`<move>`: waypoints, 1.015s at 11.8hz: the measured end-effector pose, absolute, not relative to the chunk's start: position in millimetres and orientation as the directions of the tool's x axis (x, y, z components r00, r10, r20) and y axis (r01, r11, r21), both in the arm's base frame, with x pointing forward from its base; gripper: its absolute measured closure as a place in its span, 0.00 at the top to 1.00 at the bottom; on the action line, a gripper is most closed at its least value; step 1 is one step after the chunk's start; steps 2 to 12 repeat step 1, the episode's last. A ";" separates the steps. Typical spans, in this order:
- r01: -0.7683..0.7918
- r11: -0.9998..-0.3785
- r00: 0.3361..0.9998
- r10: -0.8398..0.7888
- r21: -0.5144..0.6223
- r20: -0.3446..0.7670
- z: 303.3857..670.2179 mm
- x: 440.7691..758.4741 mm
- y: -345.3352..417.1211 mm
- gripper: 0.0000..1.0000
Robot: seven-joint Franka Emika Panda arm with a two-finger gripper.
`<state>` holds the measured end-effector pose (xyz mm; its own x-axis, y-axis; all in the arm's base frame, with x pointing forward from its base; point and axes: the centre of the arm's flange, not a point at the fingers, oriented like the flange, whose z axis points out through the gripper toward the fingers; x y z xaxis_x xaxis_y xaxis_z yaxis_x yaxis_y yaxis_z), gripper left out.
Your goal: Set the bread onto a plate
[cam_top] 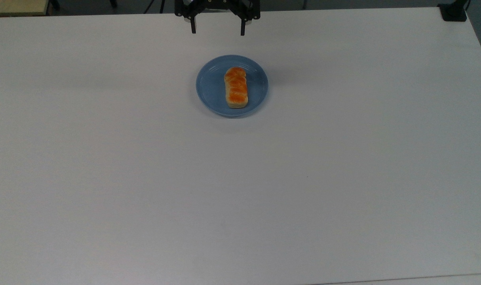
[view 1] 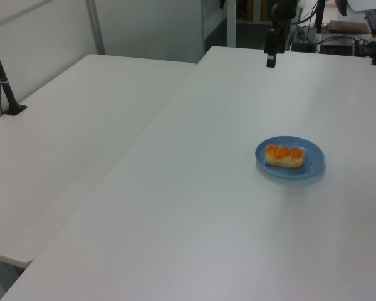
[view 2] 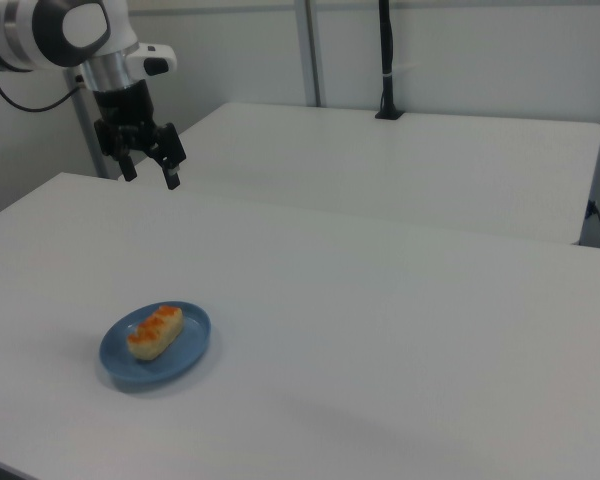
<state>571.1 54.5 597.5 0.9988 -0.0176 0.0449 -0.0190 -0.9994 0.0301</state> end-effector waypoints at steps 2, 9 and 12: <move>-0.031 -0.999 0.998 -0.030 0.029 0.053 602.2 571.5 47.6 1.00; -0.031 -0.999 0.998 -0.030 0.029 0.053 602.2 571.5 47.6 1.00; -0.031 -0.999 0.998 -0.030 0.029 0.053 602.2 571.5 47.6 1.00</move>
